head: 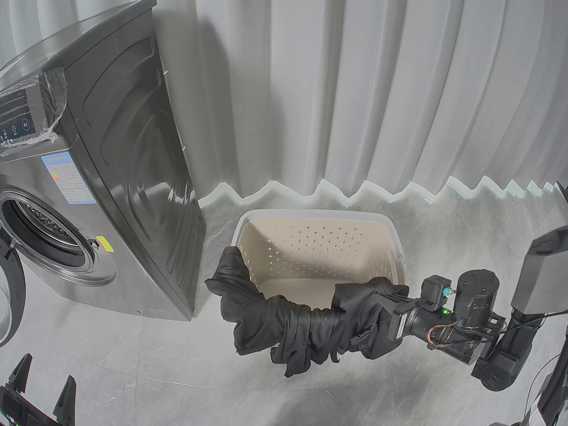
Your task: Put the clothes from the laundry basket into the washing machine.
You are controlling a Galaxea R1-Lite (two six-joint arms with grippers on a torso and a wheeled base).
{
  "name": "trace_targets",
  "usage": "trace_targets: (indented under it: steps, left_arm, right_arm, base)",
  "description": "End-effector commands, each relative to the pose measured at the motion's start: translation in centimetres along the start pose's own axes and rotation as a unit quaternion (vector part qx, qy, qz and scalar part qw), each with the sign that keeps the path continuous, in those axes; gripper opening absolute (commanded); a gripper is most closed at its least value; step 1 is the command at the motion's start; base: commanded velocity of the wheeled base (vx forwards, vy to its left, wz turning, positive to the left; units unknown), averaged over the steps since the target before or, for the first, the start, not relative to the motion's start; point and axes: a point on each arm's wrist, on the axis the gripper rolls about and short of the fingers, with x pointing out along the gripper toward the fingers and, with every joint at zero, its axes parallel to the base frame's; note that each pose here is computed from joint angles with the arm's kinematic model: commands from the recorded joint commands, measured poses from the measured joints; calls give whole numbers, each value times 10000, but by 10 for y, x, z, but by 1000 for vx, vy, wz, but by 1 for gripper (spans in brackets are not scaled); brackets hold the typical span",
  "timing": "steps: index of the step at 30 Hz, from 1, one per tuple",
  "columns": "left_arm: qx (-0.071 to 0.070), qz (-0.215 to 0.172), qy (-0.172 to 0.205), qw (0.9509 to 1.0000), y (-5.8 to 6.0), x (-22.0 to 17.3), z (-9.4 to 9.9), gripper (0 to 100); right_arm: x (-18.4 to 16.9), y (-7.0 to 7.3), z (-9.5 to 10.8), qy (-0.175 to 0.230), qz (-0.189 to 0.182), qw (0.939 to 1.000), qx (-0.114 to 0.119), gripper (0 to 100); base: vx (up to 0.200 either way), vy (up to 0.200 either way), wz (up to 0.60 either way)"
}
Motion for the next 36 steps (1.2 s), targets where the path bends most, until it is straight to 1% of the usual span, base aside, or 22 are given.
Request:
trace_targets:
  steps: [1,4,5,6,8,9,10,11,12,13,18,20,23,25,31,32,35,36]
  left_arm:
    - [-3,0,4,10000,0,0,-5,100]
    - [-3,0,-4,10000,0,0,-5,100]
    - [-3,0,4,10000,0,0,-5,100]
    - [-3,0,-4,10000,0,0,-5,100]
    - [20,0,-4,10000,0,0,-5,100]
    - [58,0,4,10000,0,0,-5,100]
    - [66,0,4,10000,0,0,-5,100]
    - [66,8,4,10000,0,0,-5,100]
    - [73,8,11,10000,0,0,-5,100]
    - [73,31,3,10000,0,0,-5,100]
    - [58,54,10,10000,0,0,-5,100]
    - [73,54,10,10000,0,0,-5,100]
    - [66,54,10,10000,0,0,-5,100]
    - [58,54,10,10000,0,0,-5,100]
    - [73,54,10,10000,0,0,-5,100]
    - [73,54,2,10000,0,0,-5,100]
    - [66,54,2,10000,0,0,-5,100]
    - [43,54,10,10000,0,0,-5,100]
  right_arm:
    - [-19,15,41,-875,333,9956,17,0]
    - [-27,20,59,-1287,445,9907,37,0]
    - [-27,20,59,-1293,454,9906,37,0]
    - [-36,25,66,-1458,553,9878,1,0]
    - [-44,31,74,-1641,681,9841,-17,0]
    - [-49,35,79,-1771,764,9812,-49,0]
    - [-52,37,85,-1916,818,9780,-107,0]
    - [-52,38,86,-1931,819,9777,-113,0]
    - [-53,40,95,-2141,826,9730,-244,0]
    - [-53,40,96,-2182,821,9720,-293,0]
    - [-54,38,97,-2204,750,9719,-339,0]
    - [-53,37,99,-2239,724,9713,-339,0]
    - [-51,33,104,-2367,445,9699,-355,0]
    - [-50,34,107,-2443,275,9688,-310,0]
    - [-49,32,109,-2500,-100,9679,-214,0]
    - [-49,32,109,-2530,-222,9670,-178,0]
    - [-56,33,113,-2613,-242,9649,-139,0]
    - [-60,34,114,-2647,-227,9640,-132,0]
  base:
    - [0,0,0]
    - [0,0,0]
    - [0,0,0]
    - [0,0,0]
    - [0,0,0]
    - [0,0,0]
    - [0,0,0]
    - [0,0,0]
    - [0,0,0]
    - [0,0,0]
    - [0,0,0]
    - [0,0,0]
    - [0,0,0]
    - [0,0,0]
    - [0,0,0]
    - [0,0,0]
    - [0,0,0]
    - [-200,0,0]
